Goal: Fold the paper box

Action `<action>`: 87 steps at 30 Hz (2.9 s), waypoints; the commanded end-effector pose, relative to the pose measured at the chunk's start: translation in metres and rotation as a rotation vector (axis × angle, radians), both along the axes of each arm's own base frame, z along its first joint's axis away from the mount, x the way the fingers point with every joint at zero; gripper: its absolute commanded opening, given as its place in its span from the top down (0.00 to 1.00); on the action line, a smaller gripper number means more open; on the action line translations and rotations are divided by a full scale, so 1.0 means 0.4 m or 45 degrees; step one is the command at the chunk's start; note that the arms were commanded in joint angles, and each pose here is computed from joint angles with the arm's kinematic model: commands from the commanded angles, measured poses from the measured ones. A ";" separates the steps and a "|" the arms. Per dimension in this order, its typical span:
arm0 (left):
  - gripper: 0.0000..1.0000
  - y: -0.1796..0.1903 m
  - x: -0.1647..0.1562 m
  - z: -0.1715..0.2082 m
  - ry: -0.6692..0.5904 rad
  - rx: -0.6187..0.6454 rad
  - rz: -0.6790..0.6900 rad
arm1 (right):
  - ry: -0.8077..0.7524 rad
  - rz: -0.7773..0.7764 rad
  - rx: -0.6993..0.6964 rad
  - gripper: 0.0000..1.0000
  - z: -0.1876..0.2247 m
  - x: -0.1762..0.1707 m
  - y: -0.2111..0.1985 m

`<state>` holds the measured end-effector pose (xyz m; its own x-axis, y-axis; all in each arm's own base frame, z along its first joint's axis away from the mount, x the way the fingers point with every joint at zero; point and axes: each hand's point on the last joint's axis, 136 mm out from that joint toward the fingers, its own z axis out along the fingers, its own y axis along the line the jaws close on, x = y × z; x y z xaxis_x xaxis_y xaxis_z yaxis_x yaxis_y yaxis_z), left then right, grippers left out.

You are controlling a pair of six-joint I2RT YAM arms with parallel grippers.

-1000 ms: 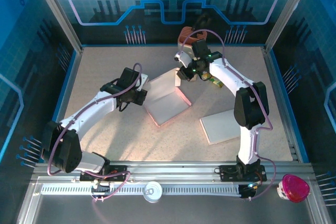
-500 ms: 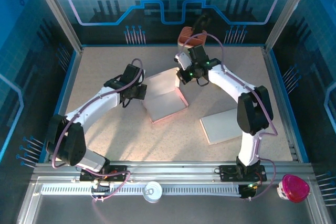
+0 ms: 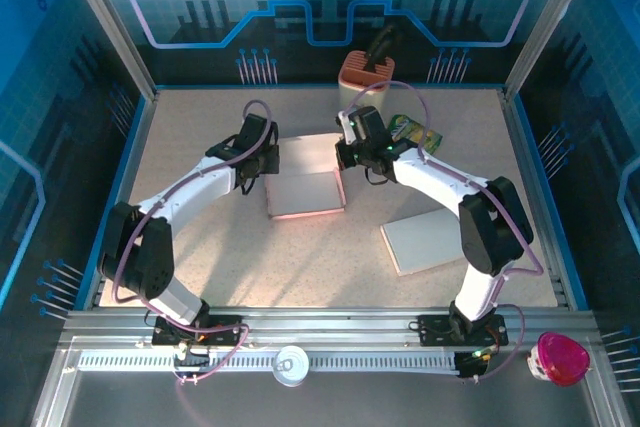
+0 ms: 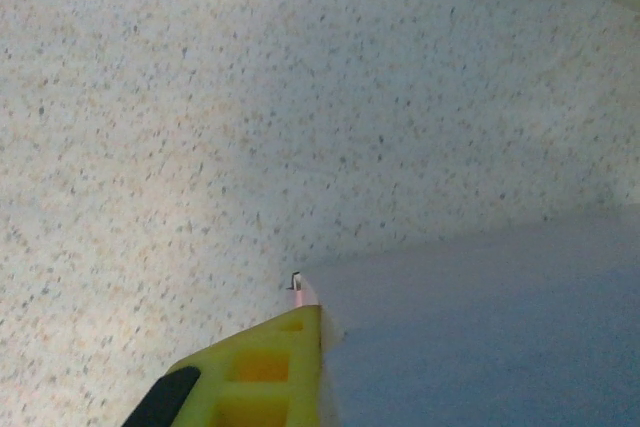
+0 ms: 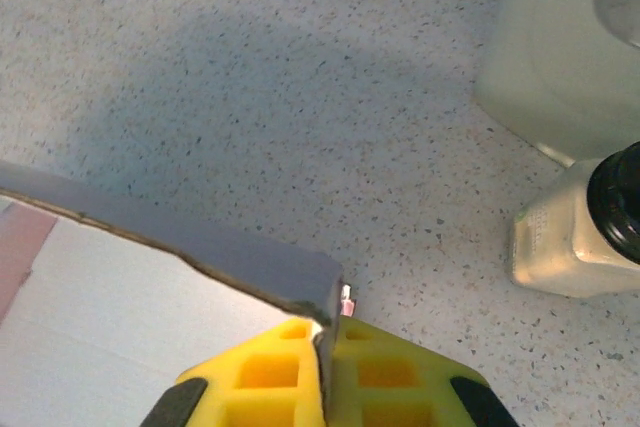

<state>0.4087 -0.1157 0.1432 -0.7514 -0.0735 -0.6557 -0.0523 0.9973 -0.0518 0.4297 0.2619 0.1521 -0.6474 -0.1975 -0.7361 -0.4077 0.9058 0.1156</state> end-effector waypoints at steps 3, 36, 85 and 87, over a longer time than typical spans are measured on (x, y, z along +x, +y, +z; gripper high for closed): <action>0.97 -0.045 0.051 0.065 -0.208 -0.212 -0.038 | -0.071 -0.043 0.141 1.00 0.067 -0.003 0.079; 0.99 -0.058 -0.058 -0.049 -0.473 -0.424 -0.192 | -0.186 -0.189 0.199 0.88 -0.044 -0.134 0.091; 1.00 -0.020 -0.181 -0.127 -0.448 -0.091 0.104 | 0.566 -1.037 1.408 0.38 0.124 -0.273 0.157; 1.00 -0.023 -0.182 -0.127 -0.449 -0.088 0.101 | 0.601 -1.065 1.402 0.41 0.099 -0.263 0.168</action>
